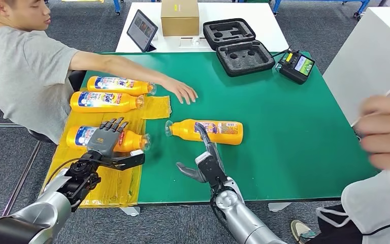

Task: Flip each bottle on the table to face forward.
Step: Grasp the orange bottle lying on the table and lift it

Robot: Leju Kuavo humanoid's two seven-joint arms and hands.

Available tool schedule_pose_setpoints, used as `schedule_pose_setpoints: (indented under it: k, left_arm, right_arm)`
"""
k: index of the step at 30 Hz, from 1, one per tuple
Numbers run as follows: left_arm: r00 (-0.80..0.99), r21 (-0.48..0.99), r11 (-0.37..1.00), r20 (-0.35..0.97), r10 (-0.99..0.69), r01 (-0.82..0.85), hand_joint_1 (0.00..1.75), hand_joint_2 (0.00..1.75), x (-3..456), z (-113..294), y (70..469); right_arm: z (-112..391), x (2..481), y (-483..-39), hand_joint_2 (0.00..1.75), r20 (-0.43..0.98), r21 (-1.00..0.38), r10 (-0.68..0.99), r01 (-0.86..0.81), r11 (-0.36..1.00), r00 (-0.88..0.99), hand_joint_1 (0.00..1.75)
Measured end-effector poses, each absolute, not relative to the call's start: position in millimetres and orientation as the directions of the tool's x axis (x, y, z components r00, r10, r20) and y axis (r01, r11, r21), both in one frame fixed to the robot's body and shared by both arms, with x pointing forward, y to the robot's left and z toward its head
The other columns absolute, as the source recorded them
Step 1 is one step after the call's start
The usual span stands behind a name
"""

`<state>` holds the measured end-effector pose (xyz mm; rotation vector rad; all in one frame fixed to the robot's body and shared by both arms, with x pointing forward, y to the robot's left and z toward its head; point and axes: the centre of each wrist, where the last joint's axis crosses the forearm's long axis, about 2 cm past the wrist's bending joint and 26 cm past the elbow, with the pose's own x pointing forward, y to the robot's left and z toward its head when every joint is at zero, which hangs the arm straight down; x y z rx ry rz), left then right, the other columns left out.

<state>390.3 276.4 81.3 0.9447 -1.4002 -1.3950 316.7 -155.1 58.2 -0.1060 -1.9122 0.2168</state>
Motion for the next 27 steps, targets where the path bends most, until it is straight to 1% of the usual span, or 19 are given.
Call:
schedule_pose_setpoints:
  k: [9,27]
  left_arm:
    - [-0.401,0.981,0.166,0.114,-0.909,-0.097,0.0,1.75,385.4,80.6,271.9]
    - [-0.411,0.977,0.185,0.128,-0.903,-0.101,0.0,1.75,382.0,77.9,266.0]
  right_arm:
    - [56.7,316.6,-160.3,1.75,0.908,-0.243,0.233,0.017,0.97,-0.349,0.0]
    - [56.3,316.6,-161.8,1.75,0.905,-0.25,0.242,0.023,0.968,-0.349,0.0]
